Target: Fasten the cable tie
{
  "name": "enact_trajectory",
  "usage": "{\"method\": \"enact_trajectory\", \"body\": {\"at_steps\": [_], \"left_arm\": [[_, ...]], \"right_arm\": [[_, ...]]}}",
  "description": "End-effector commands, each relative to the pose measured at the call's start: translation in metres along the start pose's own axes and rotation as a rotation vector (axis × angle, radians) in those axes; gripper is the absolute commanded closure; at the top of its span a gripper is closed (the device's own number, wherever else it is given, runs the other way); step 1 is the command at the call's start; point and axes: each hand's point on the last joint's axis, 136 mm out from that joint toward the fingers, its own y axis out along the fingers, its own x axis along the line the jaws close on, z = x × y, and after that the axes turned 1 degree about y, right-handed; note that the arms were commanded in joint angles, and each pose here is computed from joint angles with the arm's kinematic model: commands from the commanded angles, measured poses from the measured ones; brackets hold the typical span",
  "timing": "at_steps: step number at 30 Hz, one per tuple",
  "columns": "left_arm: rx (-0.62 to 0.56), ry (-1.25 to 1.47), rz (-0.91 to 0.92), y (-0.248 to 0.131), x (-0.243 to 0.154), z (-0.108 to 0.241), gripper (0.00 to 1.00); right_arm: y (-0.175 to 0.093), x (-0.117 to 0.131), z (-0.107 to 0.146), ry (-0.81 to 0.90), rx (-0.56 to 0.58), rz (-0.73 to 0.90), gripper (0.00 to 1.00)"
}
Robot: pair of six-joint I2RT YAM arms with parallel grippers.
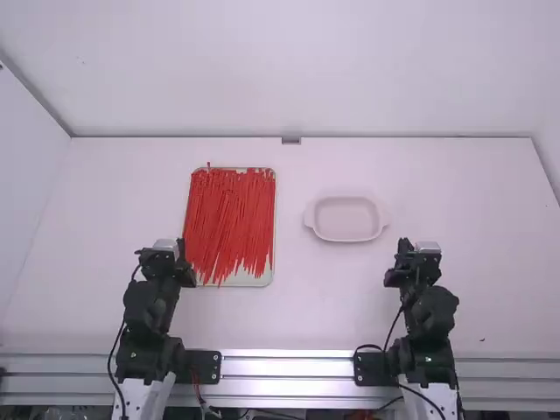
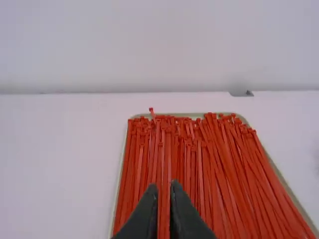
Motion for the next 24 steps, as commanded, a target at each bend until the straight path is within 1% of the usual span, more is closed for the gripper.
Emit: {"method": "enact_trajectory", "body": {"at_steps": [1, 7, 11, 13, 16, 18, 19, 20, 24], "left_arm": [[-0.037, -0.002, 0.024, -0.004, -0.004, -0.028, 0.9], [0.004, -0.027, 0.078, -0.002, -0.012, -0.049, 0.83], [0.056, -0.025, 0.132, 0.003, -0.021, -0.063, 0.76], [0.096, -0.026, 0.127, 0.007, -0.019, -0.068, 0.72], [0.154, -0.031, 0.091, 0.012, -0.013, -0.074, 0.67], [0.207, -0.035, 0.063, 0.016, -0.007, -0.079, 0.62], [0.217, -0.037, 0.058, 0.017, -0.007, -0.08, 0.61], [0.247, -0.039, 0.05, 0.019, -0.005, -0.083, 0.58], [0.329, -0.048, 0.045, 0.03, -0.003, -0.091, 0.51]], "right_arm": [[-0.004, 0.006, -0.031, 0.003, -0.037, -0.032, 0.9], [-0.001, 0.016, -0.053, 0.037, 0.018, -0.083, 0.83], [0.005, 0.023, -0.067, 0.042, 0.083, -0.12, 0.76], [0.01, 0.025, -0.071, 0.042, 0.13, -0.13, 0.72], [0.017, 0.022, -0.075, 0.042, 0.201, -0.101, 0.67], [0.024, 0.02, -0.076, 0.044, 0.269, -0.072, 0.62], [0.025, 0.02, -0.077, 0.043, 0.282, -0.069, 0.61], [0.03, 0.022, -0.078, 0.041, 0.318, -0.066, 0.58], [0.046, 0.027, -0.083, 0.029, 0.399, -0.058, 0.5]]}}
